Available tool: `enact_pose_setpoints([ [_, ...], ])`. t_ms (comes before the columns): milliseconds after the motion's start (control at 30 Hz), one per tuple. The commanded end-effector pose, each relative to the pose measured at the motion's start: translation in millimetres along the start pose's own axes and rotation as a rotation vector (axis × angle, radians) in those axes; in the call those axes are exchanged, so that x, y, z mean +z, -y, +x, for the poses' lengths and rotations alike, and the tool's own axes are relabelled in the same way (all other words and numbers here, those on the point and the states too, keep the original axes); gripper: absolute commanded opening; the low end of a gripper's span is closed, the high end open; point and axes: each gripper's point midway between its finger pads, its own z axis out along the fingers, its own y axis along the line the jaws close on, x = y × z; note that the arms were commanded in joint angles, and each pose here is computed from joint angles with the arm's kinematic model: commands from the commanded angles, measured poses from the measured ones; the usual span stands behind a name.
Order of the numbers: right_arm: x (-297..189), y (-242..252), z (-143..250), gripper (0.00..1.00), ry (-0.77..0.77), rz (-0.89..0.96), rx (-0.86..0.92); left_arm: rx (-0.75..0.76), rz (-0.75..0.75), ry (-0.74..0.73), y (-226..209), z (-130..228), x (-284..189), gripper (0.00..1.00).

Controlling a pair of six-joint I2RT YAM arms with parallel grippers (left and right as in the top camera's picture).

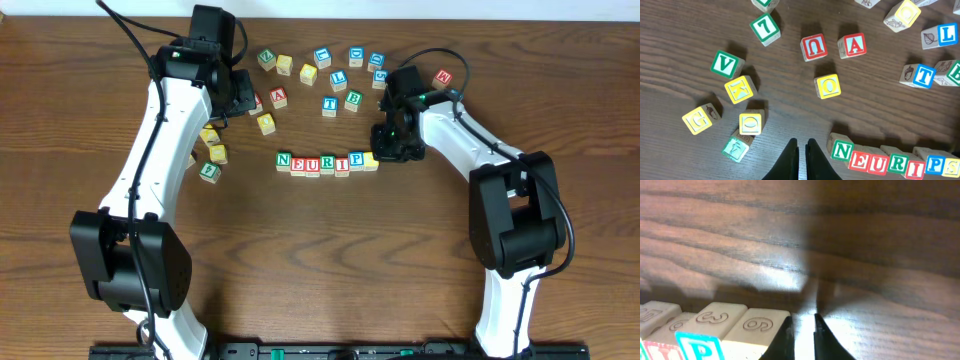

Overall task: Spell out NEURIPS
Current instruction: 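Move the left gripper toward the yellow O block at upper left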

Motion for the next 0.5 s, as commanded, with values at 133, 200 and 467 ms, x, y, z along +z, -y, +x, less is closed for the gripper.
enact_pose_setpoints([
  [133,-31.4,7.1,-26.8,0.14,0.047,0.04,0.025,0.026,0.046,0.061,13.5,-19.6,-12.1,0.07],
  [200,-38.4,8.5,-32.3,0.17,0.062,0.061,0.024,0.029,0.073,0.06,20.6,-19.2,-11.2,0.08],
  [467,-44.6,9.9,-37.0,0.25,0.074,0.075,0.026,0.045,0.065,-0.036,45.1,5.7,25.2,0.07],
])
